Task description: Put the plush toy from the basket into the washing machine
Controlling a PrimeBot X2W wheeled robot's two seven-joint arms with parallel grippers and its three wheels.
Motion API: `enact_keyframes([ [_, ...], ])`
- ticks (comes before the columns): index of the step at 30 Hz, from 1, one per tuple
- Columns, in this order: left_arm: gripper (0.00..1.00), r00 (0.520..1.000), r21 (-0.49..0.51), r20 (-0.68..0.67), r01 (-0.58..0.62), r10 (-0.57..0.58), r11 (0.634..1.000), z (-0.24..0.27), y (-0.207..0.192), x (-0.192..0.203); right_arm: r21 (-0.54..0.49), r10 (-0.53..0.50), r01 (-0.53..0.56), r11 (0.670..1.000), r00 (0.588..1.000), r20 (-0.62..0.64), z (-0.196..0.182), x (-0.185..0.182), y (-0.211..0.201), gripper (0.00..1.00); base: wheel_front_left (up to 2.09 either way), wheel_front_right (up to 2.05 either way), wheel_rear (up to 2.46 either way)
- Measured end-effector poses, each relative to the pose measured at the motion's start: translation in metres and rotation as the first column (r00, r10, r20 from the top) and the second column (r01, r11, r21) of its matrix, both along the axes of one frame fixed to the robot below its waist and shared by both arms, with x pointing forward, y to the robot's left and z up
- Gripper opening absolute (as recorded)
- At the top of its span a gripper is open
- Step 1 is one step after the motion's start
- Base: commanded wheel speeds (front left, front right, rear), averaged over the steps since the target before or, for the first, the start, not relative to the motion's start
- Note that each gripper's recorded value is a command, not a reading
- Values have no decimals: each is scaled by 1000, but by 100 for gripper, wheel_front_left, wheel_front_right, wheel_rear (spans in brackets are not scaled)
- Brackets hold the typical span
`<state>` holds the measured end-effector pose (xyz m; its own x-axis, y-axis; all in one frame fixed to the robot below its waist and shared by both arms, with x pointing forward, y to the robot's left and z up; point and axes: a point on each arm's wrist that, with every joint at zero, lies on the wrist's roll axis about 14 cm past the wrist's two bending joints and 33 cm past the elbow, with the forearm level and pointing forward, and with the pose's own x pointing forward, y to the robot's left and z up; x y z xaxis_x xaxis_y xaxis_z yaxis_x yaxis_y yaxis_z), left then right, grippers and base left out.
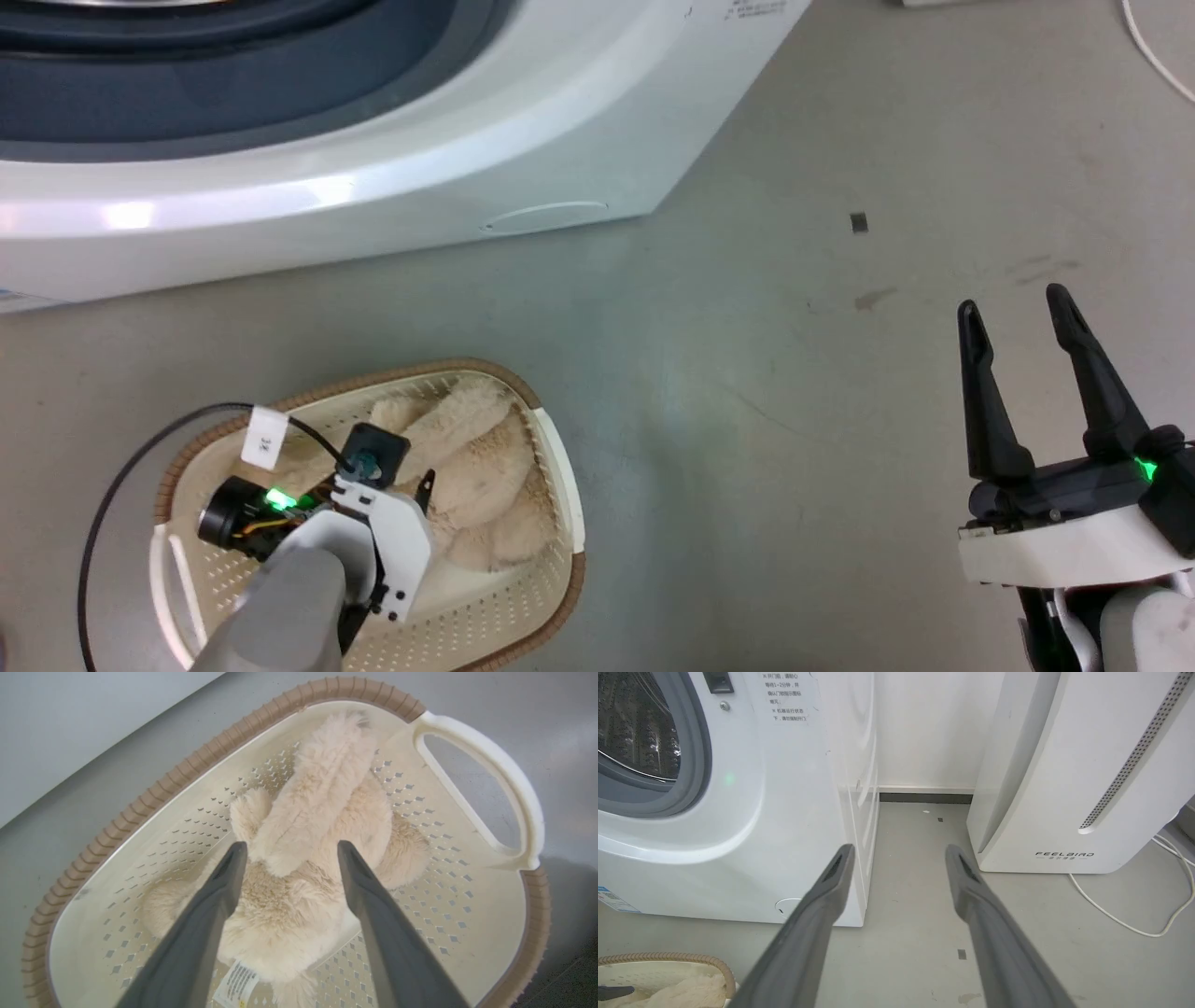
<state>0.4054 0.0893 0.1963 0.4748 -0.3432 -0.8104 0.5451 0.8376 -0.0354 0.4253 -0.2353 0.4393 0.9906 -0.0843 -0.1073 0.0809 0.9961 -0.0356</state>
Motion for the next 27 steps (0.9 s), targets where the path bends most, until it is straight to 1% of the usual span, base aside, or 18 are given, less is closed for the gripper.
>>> enact_keyframes([
  [9, 100, 995, 36, -83, 64, -60, 997, -37, 1, 1, -2, -28, 28, 1000, 999, -33, -19, 5, -10, 100, 0, 0, 0],
  [23, 100, 985, 73, -148, 98, -86, 993, -84, 3, 3, -14, -54, 53, 999, 995, -84, -49, 9, -20, 100, 0, 0, 0],
  [24, 40, 984, 72, -154, 98, -86, 993, -87, 3, 2, -15, -53, 52, 999, 995, -81, -50, 11, -20, 100, 0, 0, 0],
  [25, 0, 981, 67, -171, 102, -89, 993, -92, 2, -1, -18, -54, 52, 998, 995, -84, -52, 12, -21, 100, 0, 0, 0],
  [27, 0, 979, 69, -185, 104, -90, 992, -96, 3, -3, -21, -54, 53, 998, 995, -88, -55, 12, -22, 100, 0, 0, 0],
])
